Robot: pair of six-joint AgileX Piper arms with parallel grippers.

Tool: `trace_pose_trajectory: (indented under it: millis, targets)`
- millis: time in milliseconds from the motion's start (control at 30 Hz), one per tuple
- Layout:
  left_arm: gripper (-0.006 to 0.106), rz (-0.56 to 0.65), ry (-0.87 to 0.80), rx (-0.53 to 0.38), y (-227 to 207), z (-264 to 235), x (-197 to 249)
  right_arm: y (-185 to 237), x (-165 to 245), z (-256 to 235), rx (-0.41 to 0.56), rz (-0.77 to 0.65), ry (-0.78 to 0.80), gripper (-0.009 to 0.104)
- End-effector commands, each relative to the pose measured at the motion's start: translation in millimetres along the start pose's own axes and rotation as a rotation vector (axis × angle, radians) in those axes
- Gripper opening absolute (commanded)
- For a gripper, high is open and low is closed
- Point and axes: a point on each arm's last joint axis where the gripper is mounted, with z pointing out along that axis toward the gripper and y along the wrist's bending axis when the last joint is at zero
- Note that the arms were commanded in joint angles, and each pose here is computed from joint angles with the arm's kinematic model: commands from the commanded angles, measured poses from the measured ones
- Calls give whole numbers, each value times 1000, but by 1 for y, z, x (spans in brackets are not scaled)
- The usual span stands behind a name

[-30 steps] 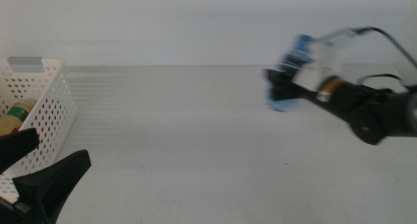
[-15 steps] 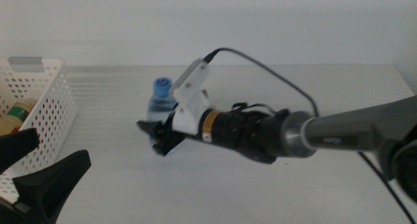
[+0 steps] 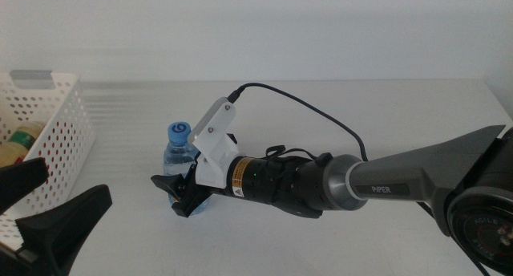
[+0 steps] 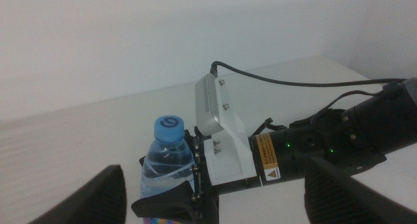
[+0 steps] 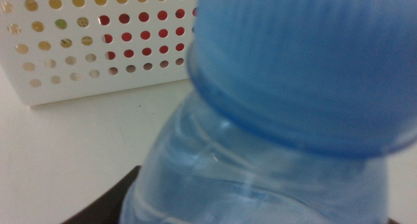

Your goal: Use arms to grab the bottles and put them into the dustbin to the left of the table.

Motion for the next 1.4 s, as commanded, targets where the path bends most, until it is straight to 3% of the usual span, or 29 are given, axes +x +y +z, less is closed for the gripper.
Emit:
trace_pose_trajectory:
  millis: [0, 100, 233, 567, 767, 900, 1100, 1367]
  targets:
    - [90, -15, -104, 4, -1, -2, -17, 1, -48, -8, -30, -11, -158, 51]
    - [90, -15, -104, 4, -1, -2, -17, 3, -49, -9, -51, 14, -138, 73]
    - [90, -15, -104, 4, -1, -2, -17, 6, -62, -23, -73, 39, -104, 86]
    - [90, -15, -104, 4, -1, -2, -17, 0, -72, -131, 10, 66, -43, 79]
    - [90, -15, -104, 4, -1, -2, -17, 22, -89, -205, 75, 43, -76, 76]
    - [90, -15, -104, 4, -1, -2, -17, 34, -104, -248, 147, 33, -86, 76]
    - [90, -15, -104, 4, -1, -2, -17, 44, -115, -296, 276, 156, -169, 76]
    - [90, -15, -104, 4, -1, -2, -17, 56, -106, -355, 483, 95, -186, 76]
